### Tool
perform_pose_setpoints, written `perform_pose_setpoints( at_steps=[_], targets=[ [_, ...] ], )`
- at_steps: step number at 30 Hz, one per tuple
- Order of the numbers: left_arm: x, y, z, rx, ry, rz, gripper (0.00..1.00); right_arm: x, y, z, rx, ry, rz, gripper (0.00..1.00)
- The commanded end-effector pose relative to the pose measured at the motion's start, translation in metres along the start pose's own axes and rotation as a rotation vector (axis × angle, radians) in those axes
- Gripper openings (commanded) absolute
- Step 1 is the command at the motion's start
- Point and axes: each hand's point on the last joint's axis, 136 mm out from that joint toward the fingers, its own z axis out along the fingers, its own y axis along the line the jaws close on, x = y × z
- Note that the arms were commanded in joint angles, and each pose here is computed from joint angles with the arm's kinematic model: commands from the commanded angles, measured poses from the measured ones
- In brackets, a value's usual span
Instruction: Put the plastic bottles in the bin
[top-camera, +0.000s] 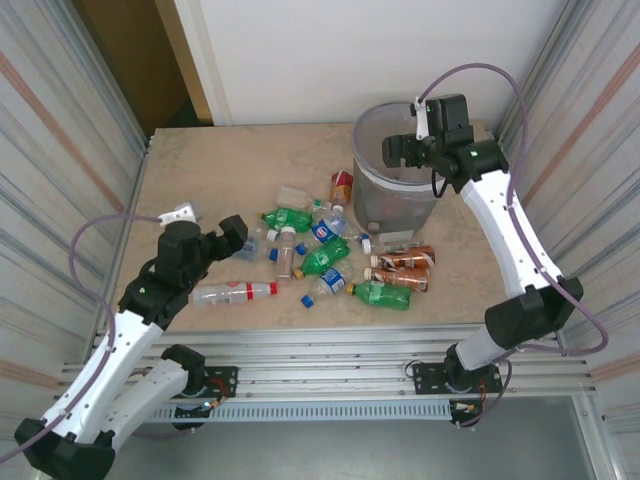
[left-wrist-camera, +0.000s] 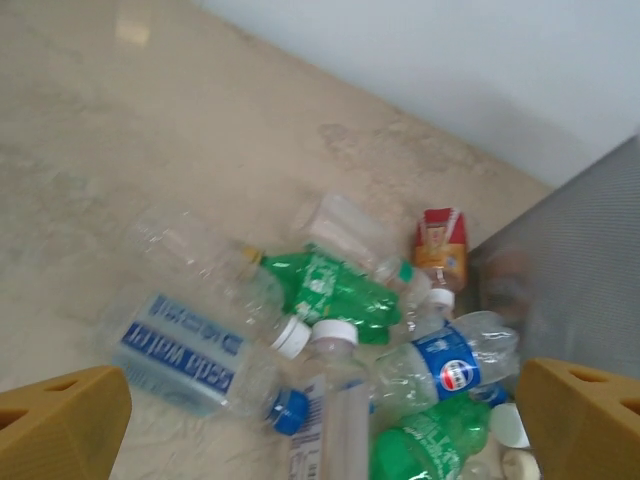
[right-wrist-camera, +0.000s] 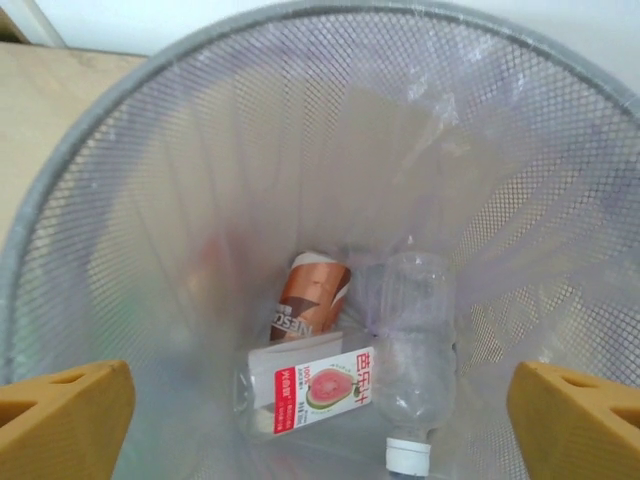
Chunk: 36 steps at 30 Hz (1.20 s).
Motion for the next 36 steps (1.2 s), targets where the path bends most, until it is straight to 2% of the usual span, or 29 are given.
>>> perform_pose_setpoints(
  at_steps=[1,6,11,16,36],
  targets=[
    [0.015,0.038,-0.009,-0.172,0.029,-0.132,0.99,-0.006,-0.002,-0.018,0.005,-0.067,0.047,0.98],
    [0.057,0.074,-0.011,-0.305,0.128,-0.266,0.98,0.002,0.001,-0.023,-0.022,-0.072,0.093,0.98],
    [0.103,0.093,-0.006,-0.35,0.241,-0.371,0.97,0.008,0.004,-0.024,-0.046,-0.076,0.131,0.98],
    [0.132,0.109,-0.004,-0.399,0.286,-0.453,0.97,0.011,0.007,-0.025,-0.066,-0.096,0.154,0.98],
    [0.153,0.126,0.035,-0.434,0.269,-0.542,0.9,0.019,0.021,-0.027,-0.159,-0.099,0.182,0.98]
  ],
)
